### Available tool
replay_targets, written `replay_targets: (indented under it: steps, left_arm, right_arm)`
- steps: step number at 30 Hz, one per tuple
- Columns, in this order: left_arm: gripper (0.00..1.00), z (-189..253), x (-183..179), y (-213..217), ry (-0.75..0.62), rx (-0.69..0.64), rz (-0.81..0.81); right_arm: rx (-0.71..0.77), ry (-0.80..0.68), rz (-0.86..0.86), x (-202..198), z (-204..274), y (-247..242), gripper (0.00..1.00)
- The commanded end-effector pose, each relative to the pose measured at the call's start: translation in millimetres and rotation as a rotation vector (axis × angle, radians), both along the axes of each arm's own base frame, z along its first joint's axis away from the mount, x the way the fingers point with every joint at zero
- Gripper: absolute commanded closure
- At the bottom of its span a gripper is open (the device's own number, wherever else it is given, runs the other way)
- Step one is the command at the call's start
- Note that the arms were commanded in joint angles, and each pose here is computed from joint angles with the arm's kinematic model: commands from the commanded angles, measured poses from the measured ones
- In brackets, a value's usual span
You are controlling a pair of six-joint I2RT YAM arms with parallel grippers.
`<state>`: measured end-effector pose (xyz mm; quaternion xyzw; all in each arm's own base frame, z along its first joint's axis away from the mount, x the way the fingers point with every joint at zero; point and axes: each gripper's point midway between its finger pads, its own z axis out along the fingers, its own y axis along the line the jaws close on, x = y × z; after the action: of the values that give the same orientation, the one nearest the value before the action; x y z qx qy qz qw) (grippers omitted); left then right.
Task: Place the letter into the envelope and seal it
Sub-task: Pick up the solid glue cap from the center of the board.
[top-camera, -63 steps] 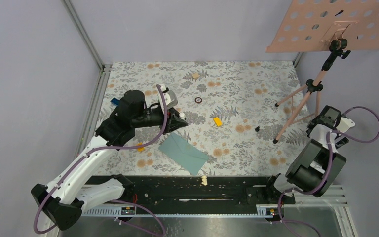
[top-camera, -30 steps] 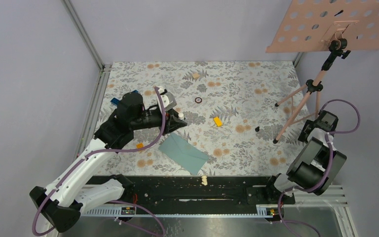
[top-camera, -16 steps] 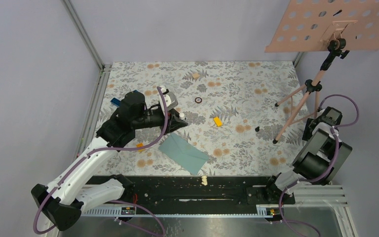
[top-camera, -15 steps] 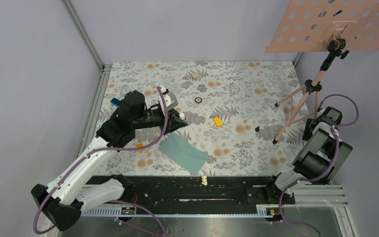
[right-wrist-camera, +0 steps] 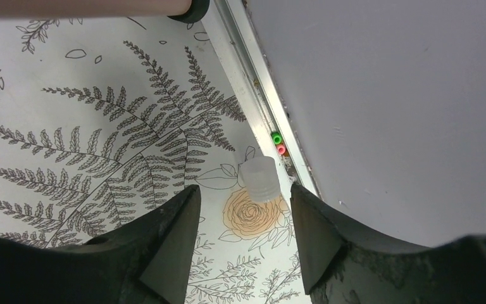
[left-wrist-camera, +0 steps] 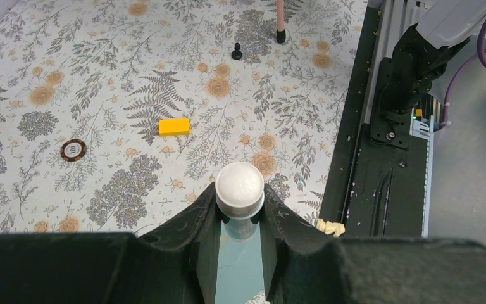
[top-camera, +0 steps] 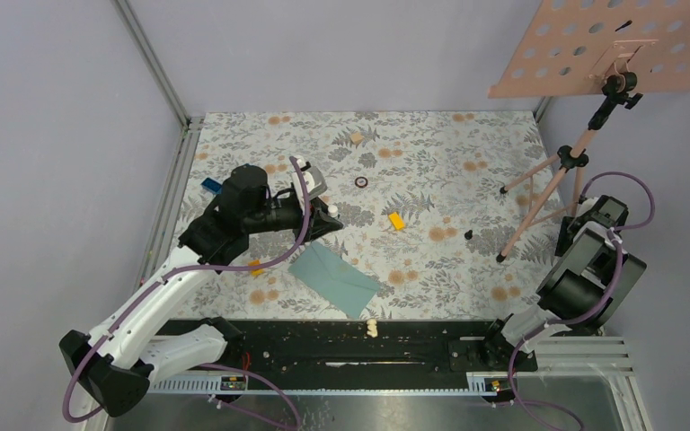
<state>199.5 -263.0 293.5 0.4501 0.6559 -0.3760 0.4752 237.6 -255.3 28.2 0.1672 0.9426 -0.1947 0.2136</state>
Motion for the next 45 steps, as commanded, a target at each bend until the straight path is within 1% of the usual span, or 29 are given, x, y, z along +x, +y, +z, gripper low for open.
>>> replay_targets:
  steps: [1, 8, 13, 23, 27, 33, 40, 45]
  left_arm:
    - [1.00, 18.4, 5.2, -3.1, -0.059, -0.023, -0.004]
    - [1.00, 17.8, 7.2, -4.0, -0.055, -0.019, -0.002]
    - [1.00, 15.4, 8.7, -3.1, -0.054, -0.008, 0.005]
    - [1.00, 13.6, 10.6, -3.8, -0.054, 0.003, 0.005]
    - [1.00, 11.4, 11.8, -3.6, -0.051, 0.011, 0.008]
    - [1.00, 12.3, 13.3, -5.8, -0.048, 0.011, 0.001]
    - [1.00, 12.5, 13.9, -7.1, -0.044, 0.011, -0.002]
    - [1.00, 10.5, 15.4, -9.1, -0.034, 0.014, -0.007]
  right_arm:
    - [0.033, 0.054, 0.035, -6.0, -8.2, 2.4, 0.39]
    - [0.033, 0.068, 0.020, -11.2, -10.8, -3.0, 0.40]
    - [0.045, 0.076, 0.012, -17.1, -16.1, -3.1, 0.42]
    - [0.039, 0.090, -0.017, -25.8, -19.1, -9.8, 0.42]
    - [0.027, 0.084, -0.021, -25.1, -18.1, -13.9, 0.42]
    - [0.057, 0.082, -0.015, -23.4, -23.5, -10.4, 0.42]
    - [0.074, 0.079, -0.015, -19.9, -26.5, -10.8, 0.47]
    - [0.075, 0.082, -0.015, -19.0, -27.4, -12.0, 0.53]
